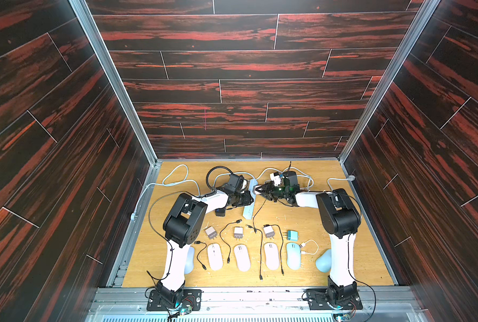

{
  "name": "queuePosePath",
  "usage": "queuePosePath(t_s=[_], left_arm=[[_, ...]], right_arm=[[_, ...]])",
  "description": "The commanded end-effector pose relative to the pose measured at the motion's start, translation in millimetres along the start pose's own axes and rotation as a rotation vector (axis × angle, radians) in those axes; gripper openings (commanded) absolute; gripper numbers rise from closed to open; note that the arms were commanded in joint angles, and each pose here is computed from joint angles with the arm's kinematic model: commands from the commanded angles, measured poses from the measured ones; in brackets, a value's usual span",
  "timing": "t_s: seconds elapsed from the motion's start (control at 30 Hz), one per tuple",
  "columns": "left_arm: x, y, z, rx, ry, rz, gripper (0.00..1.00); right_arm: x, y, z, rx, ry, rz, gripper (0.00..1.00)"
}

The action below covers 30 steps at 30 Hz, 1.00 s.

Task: Unplug the wireless mouse
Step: Remove the plug from the socket.

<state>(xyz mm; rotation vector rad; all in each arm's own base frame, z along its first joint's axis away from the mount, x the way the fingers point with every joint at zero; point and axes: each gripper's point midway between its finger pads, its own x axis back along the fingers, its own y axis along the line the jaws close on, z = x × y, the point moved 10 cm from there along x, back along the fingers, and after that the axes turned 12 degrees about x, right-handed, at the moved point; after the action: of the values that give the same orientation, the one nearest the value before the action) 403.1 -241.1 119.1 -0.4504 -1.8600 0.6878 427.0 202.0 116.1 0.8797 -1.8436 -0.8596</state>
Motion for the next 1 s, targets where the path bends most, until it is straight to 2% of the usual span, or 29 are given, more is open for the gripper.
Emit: queuePosePath(t_s=[0.0,0.13,0.27,0.43,0.53,0.7,0.77,0.8,0.87,0.97], left_arm=[[32.8,-8.9,-18.3,0.023,-0.104,0.016,0.0],[47.2,-15.4,-21.8,-0.016,-0.142,-0.029,0.0],[66.6,-27.7,-21.2,-0.061,-0.186,-0.027,0.0],[99.5,-53.5,-8.5,-0.125,-0.251,0.044,0.0],[117.6,-64.5,2.2,-0.148,-0.298,0.094,0.0],[126.7,-63.2,7.2,-0.105,-0.337,0.129,0.0],[126.0,-62.1,8.0,-0.102,-0.335,0.132,0.0],[125.0,-61.5,8.2,-0.104,-0.333,0.13,0.0],[123.9,-61.2,7.8,-0.107,-0.333,0.127,0.0],[122.7,-61.5,6.0,-0.103,-0.332,0.129,0.0]], right_arm=[[23.1,46.4,-17.6,0.127,-0.038,0.011,0.01],[38.8,70.7,-20.4,0.154,-0.055,0.121,0.0],[50.5,96.3,-18.0,0.169,-0.069,0.123,0.0],[66.0,148.9,-6.7,0.273,-0.121,0.112,0.0],[74.3,171.1,-0.4,0.345,-0.182,0.188,0.0],[83.1,177.1,1.4,0.291,-0.189,0.054,0.0],[83.6,178.7,2.2,0.301,-0.183,0.154,0.0],[83.1,182.5,3.2,0.335,-0.187,0.251,0.0],[81.4,192.0,3.8,0.401,-0.185,0.353,0.0],[82.7,198.4,2.5,0.39,-0.175,0.205,0.0]])
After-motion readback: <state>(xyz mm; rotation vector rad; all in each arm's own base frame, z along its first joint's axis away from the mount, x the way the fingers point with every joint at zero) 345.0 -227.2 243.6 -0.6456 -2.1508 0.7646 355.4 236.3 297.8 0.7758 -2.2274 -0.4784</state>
